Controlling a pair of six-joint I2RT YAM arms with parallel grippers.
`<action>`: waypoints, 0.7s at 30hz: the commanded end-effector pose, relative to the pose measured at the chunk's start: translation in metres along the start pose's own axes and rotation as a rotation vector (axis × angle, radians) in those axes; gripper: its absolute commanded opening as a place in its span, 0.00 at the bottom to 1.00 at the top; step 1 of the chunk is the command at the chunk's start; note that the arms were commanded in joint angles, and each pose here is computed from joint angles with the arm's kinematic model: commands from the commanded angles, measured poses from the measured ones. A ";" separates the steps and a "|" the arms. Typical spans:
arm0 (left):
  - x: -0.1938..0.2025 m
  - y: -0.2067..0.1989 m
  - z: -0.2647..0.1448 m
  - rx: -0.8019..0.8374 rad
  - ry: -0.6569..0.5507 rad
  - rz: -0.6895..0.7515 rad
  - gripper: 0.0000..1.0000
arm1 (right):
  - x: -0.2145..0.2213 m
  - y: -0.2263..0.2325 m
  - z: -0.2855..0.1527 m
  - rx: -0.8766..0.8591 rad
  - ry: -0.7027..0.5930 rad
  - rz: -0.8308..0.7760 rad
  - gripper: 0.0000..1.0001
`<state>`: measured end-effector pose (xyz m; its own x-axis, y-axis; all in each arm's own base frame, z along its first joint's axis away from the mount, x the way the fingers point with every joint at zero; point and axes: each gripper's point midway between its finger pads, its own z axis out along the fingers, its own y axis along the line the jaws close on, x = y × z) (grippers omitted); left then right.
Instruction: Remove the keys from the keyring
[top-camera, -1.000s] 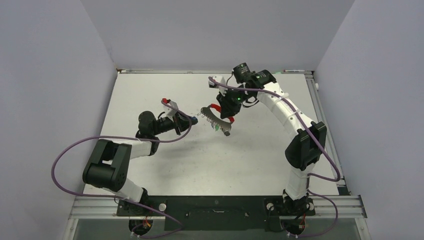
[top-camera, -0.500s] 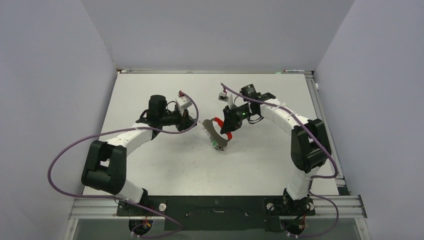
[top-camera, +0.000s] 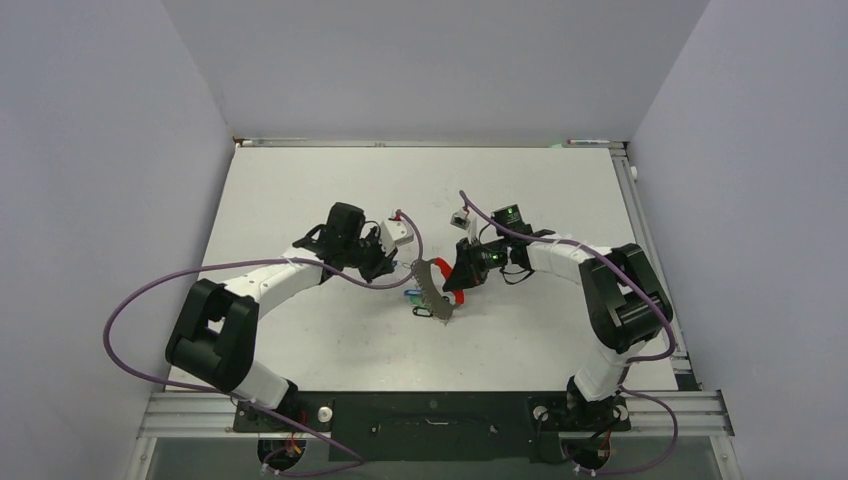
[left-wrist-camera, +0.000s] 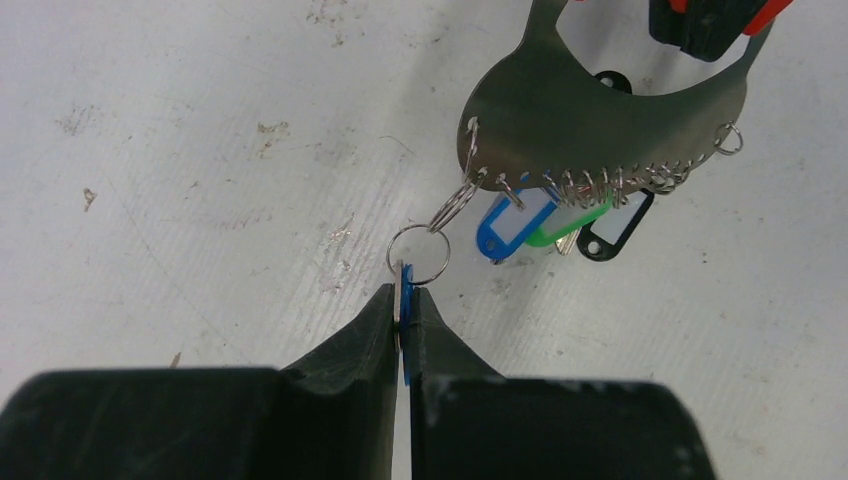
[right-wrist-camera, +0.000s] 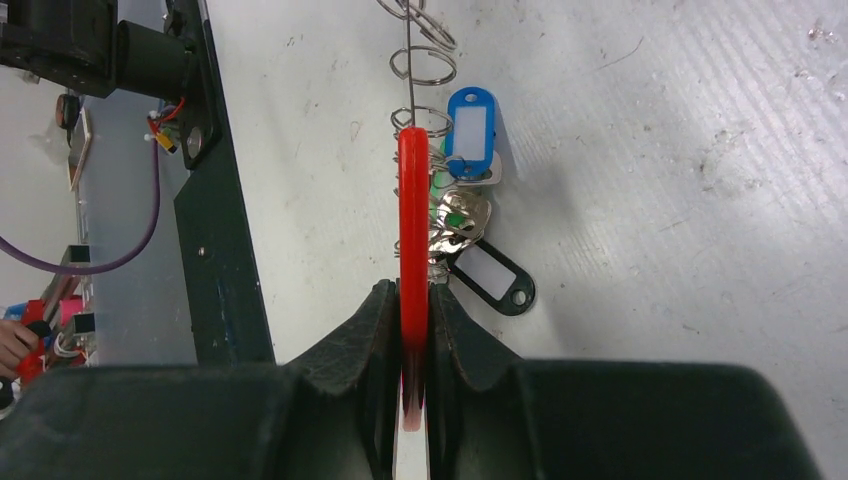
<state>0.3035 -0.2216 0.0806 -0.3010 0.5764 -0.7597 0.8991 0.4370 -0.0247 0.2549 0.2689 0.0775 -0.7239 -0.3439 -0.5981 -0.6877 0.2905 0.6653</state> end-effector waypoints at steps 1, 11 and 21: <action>0.005 0.029 -0.002 -0.152 0.048 0.077 0.00 | -0.007 -0.003 -0.001 -0.017 -0.055 -0.053 0.06; 0.014 0.024 0.018 -0.208 0.133 0.342 0.00 | 0.026 -0.011 0.010 -0.071 -0.002 -0.007 0.21; 0.008 0.029 0.018 -0.167 0.244 0.507 0.00 | 0.027 -0.010 0.002 -0.079 0.044 -0.042 0.57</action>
<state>0.3218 -0.2102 0.0414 -0.0393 0.8515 -0.5229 0.9077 0.2492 0.3376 0.2340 0.2614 0.0416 -0.7494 -0.3758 -0.5451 -0.6493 0.2558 0.7162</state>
